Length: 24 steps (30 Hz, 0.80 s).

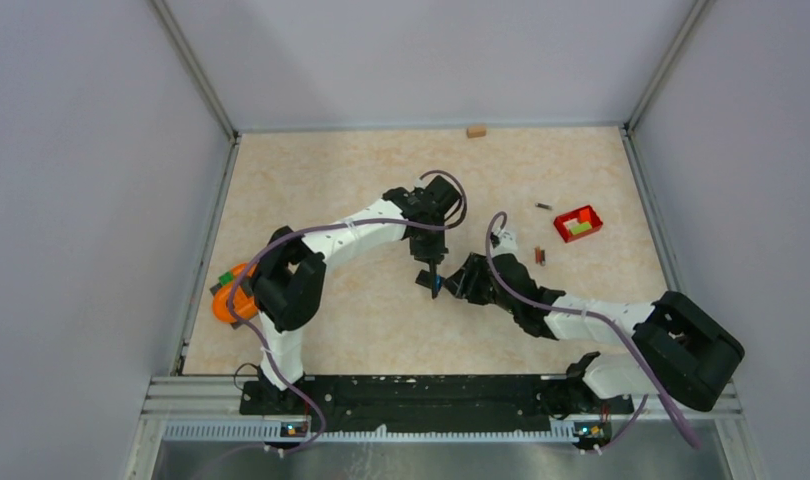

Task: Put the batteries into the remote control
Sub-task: Remove the battery from the remote control.

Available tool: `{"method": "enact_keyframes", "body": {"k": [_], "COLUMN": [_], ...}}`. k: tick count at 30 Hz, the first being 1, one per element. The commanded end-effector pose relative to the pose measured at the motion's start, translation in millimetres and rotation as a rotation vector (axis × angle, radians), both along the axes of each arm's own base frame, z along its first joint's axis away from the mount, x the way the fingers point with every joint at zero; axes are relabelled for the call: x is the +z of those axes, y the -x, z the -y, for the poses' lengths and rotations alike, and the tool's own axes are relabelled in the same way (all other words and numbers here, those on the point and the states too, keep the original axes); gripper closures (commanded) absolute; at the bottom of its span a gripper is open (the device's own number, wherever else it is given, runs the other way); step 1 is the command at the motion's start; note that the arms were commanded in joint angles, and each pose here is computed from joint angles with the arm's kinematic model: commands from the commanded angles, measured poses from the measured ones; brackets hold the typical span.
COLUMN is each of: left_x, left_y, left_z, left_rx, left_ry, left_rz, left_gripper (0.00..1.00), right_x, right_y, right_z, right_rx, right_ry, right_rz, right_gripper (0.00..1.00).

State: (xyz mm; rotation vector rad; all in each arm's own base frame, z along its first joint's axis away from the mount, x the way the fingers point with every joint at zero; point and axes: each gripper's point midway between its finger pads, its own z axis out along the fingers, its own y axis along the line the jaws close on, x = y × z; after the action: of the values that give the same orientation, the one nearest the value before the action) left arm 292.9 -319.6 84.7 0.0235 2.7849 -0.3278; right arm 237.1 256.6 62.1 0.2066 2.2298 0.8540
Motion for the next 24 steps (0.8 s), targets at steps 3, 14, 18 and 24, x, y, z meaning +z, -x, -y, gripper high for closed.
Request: {"method": "enact_keyframes", "body": {"k": [3,14,18,24], "left_x": [19.5,26.4,29.1,28.9], "left_y": [-6.6,-4.2,-4.1,-1.5], "left_z": [15.8,17.8,17.6,17.9], "left_rx": [-0.033,-0.054,-0.057,-0.071], "left_ry": [0.078,0.108,0.115,0.123], "left_rz": [0.027,0.043,0.05,0.04], "left_gripper": [1.0,1.0,1.0,1.0], "right_x": [36.0,23.0,15.2,24.1], "right_y": [-11.5,-14.6,-14.9,-15.9], "right_z": [-22.4,-32.4,-28.3,-24.2], "right_rx": [0.098,0.156,0.152,0.143], "right_ry": [-0.066,-0.011,0.013,0.007], "right_rz": [0.136,0.117,0.123,0.165], "right_gripper": [0.54,0.67,0.74,0.79]}}
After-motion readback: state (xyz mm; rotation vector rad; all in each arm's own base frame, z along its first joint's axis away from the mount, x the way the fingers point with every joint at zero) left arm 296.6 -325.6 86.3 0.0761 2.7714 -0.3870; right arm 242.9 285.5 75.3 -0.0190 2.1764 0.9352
